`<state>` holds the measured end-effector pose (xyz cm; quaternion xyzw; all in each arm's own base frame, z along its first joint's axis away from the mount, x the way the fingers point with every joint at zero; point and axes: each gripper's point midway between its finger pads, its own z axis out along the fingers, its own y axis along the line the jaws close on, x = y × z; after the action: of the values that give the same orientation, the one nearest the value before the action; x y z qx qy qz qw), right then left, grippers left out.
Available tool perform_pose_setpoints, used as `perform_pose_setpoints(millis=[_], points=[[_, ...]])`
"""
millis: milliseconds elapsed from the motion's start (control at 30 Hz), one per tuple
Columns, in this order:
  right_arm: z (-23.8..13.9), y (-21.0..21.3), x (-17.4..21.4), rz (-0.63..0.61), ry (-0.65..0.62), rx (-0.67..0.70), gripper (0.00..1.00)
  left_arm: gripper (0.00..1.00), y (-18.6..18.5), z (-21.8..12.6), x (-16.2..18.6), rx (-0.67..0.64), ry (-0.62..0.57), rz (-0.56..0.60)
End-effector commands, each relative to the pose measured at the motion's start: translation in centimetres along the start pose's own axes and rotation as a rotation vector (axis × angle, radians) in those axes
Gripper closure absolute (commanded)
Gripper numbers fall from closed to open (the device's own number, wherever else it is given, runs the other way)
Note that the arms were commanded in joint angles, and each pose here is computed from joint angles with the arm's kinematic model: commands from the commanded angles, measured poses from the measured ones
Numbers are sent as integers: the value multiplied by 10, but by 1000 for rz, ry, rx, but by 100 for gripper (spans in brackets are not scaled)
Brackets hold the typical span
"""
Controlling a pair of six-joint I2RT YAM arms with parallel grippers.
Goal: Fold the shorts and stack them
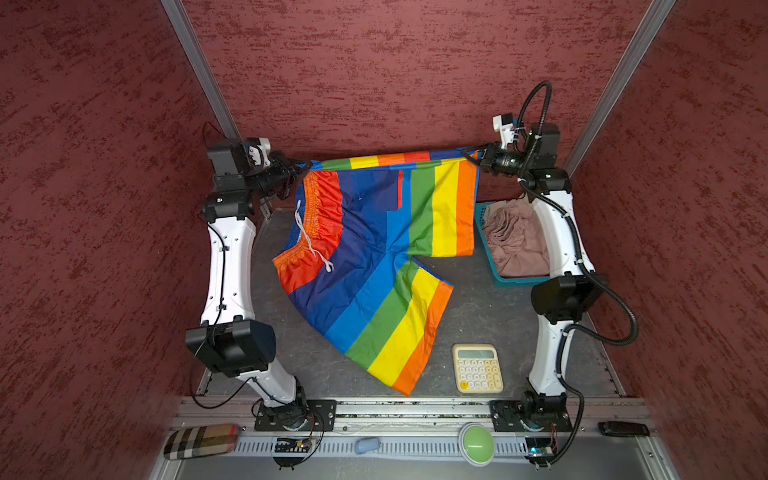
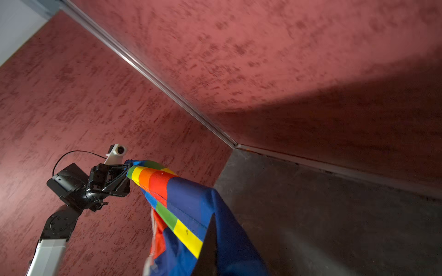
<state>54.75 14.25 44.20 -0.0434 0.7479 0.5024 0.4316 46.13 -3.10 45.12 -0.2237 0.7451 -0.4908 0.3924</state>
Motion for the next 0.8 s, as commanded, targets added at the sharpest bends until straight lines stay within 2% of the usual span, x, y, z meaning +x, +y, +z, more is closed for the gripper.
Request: perform_pose_setpoints(millis=[0, 233, 500, 633, 700, 767], points=[[-97, 10, -91, -138, -361, 235, 100, 100, -43, -66, -51, -28, -329, 153], [-145, 112, -97, -289, -458, 161, 100, 100, -104, -104, -30, 63, -382, 251], [-207, 214, -84, -454, -584, 62, 100, 100, -172, -181, 17, 198, -477, 339], [-222, 220, -98, -456, -628, 55, 100, 100, -201, -208, 31, 250, -519, 372], [-217, 199, -112, -417, -627, 66, 100, 100, -201, -201, 25, 258, -504, 351], [-203, 170, -123, -366, -609, 73, 100, 100, -187, -180, 12, 252, -458, 306]])
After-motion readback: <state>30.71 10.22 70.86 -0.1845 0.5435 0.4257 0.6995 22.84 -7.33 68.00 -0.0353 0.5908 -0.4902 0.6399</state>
